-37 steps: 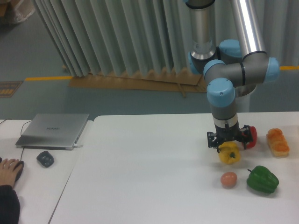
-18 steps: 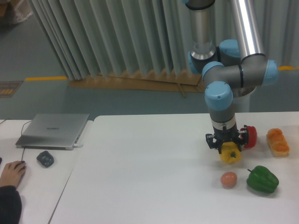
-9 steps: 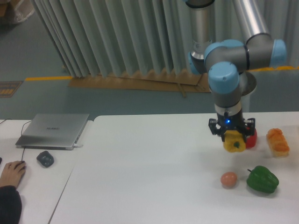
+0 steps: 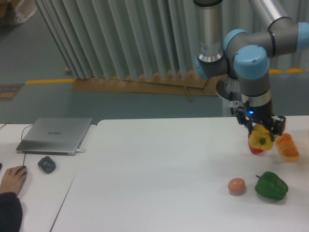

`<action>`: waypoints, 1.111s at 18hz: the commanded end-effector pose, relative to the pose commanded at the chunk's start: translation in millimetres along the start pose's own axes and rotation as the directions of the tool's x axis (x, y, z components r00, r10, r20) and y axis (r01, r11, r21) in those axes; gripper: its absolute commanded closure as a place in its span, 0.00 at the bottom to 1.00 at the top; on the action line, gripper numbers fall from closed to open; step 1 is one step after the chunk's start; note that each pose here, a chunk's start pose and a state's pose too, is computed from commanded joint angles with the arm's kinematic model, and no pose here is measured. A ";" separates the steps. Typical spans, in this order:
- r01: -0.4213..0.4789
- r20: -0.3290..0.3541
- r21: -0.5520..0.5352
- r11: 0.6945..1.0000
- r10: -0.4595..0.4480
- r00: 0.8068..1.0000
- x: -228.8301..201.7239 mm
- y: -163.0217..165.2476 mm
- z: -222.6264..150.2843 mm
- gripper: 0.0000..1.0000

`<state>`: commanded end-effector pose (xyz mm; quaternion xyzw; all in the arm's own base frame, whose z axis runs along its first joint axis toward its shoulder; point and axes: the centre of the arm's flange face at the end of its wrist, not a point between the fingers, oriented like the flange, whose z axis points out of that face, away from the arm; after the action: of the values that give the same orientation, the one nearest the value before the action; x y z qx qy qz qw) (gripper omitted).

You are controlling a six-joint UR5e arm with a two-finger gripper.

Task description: Place the yellow pepper in a basket

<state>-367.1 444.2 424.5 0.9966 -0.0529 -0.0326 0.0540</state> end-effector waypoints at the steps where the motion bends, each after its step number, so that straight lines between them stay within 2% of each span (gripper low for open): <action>1: -0.034 -0.015 0.044 0.998 0.035 0.999 -9.6 10.8 -4.3 0.48; 3: -0.089 -0.040 0.126 0.988 0.095 0.995 -28.1 31.6 -5.7 0.48; 4: -0.122 -0.031 0.144 0.982 0.127 0.991 -33.5 41.4 -10.1 0.48; 8: -0.257 -0.023 0.140 0.956 0.263 0.965 -51.7 71.1 -7.7 0.48; 12: -0.403 -0.029 0.146 0.903 0.412 0.911 -71.8 107.8 1.2 0.48; 14: -0.444 -0.024 0.145 0.884 0.452 0.892 -80.5 123.0 4.1 0.48; 16: -0.455 -0.009 0.147 0.878 0.461 0.887 -90.9 139.8 6.7 0.48; 20: -0.420 0.054 0.130 0.898 0.416 0.908 -112.0 158.8 8.3 0.48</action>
<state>-495.0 298.6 440.5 0.9628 -0.2684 -0.0287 -0.0102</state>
